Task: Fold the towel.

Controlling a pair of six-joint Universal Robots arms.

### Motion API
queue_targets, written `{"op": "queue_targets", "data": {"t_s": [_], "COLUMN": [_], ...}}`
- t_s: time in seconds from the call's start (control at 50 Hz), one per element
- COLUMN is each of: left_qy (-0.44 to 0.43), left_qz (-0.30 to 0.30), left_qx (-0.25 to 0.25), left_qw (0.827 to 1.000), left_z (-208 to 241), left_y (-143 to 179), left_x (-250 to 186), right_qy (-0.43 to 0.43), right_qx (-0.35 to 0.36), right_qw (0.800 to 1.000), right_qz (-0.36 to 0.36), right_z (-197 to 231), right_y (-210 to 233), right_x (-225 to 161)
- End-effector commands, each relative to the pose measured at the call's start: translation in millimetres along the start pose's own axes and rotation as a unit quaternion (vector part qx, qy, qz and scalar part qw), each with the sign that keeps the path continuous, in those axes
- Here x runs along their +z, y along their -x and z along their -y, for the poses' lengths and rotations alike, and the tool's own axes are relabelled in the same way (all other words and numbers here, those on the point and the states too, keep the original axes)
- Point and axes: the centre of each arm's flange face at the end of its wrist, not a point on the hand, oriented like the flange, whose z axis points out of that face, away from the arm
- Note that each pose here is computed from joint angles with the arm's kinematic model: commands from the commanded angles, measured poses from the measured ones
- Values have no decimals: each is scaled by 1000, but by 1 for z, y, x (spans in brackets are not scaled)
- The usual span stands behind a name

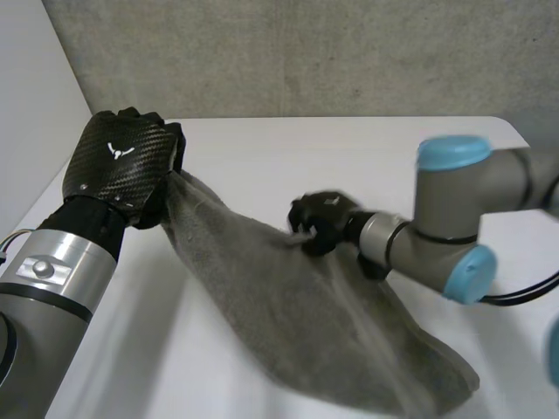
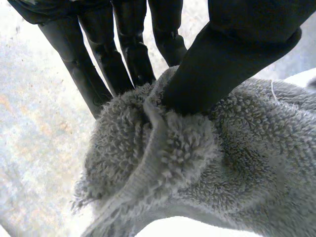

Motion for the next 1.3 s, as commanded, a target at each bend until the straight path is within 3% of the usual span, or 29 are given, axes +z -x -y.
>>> {"op": "queue_targets", "data": {"t_s": [0.02, 0.1, 0.26, 0.46, 0.54, 0.58, 0.66, 0.7, 0.72, 0.74, 0.76, 0.8, 0.82, 0.86, 0.88, 0.9, 0.98, 1.02, 1.04, 1.08, 1.1, 1.12, 1.18, 1.2, 1.24, 1.26, 1.3], "left_qy": [54, 89, 157, 199, 182, 137, 57, 4, -52, -109, -109, -200, -201, -241, -241, -243, -210, -150, -150, -119, -92, -59, -8, -8, 27, 27, 43], "left_qz": [-17, -37, -69, -125, -131, -120, -80, -50, -16, 18, 18, 87, 87, 138, 139, 150, 154, 135, 135, 122, 107, 88, 59, 59, 30, 30, 13], "left_qx": [2, -1, -5, 22, 60, 111, 150, 164, 169, 170, 170, 168, 168, 162, 162, 159, 155, 156, 156, 156, 157, 159, 159, 159, 161, 161, 162], "left_qw": [998, 995, 985, 972, 973, 977, 984, 985, 984, 979, 979, 961, 961, 947, 947, 945, 953, 967, 967, 973, 978, 982, 985, 985, 986, 986, 986], "left_z": [-35, -58, -89, -116, -119, -107, -76, -52, -24, 8, 8, 66, 67, 100, 100, 106, 100, 71, 71, 53, 36, 13, -23, -23, -56, -56, -73], "left_y": [-3, -11, -26, -43, -44, -39, -26, -17, -5, 7, 7, 31, 31, 48, 48, 51, 52, 46, 46, 42, 35, 27, 13, 12, -5, -5, -13], "left_x": [8, 12, 8, 18, 34, 64, 106, 128, 148, 164, 164, 180, 180, 181, 181, 178, 169, 154, 154, 146, 137, 125, 101, 101, 75, 75, 63], "right_qy": [-92, -84, 32, 161, 122, 93, 10, -92, -92, -152, -152, -275, -276, -362, -362, -384, -377, -345, -345, -298, -298, -273, -210, -210, -138, -137, -79], "right_qx": [-92, -121, -178, -235, -250, -255, -278, -315, -315, -332, -332, -356, -356, -373, -373, -378, -379, -376, -376, -370, -370, -365, -354, -354, -336, -336, -319], "right_qw": [984, 981, 978, 957, 955, 954, 941, 908, 908, 882, 882, 818, 818, 761, 761, 744, 750, 777, 777, 808, 808, 823, 855, 855, 885, 886, 909], "right_qz": [-121, -129, -104, -51, -100, -126, -191, -261, -262, -298, -299, -358, -359, -388, -388, -395, -389, -368, -368, -348, -348, -338, -317, -317, -289, -289, -256], "right_z": [65, 65, 32, -3, 23, 38, 80, 133, 133, 162, 162, 215, 216, 247, 248, 255, 248, 221, 221, 185, 185, 165, 120, 119, 71, 70, 29], "right_y": [-27, -19, 16, 23, 3, -8, -30, -48, -48, -55, -55, -59, -59, -55, -55, -51, -45, -42, -42, -41, -41, -38, -31, -31, -23, -23, -12], "right_x": [-73, -92, -133, -138, -119, -109, -92, -85, -85, -86, -86, -97, -97, -111, -112, -120, -126, -119, -119, -111, -111, -111, -111, -111, -111, -111, -108]}}
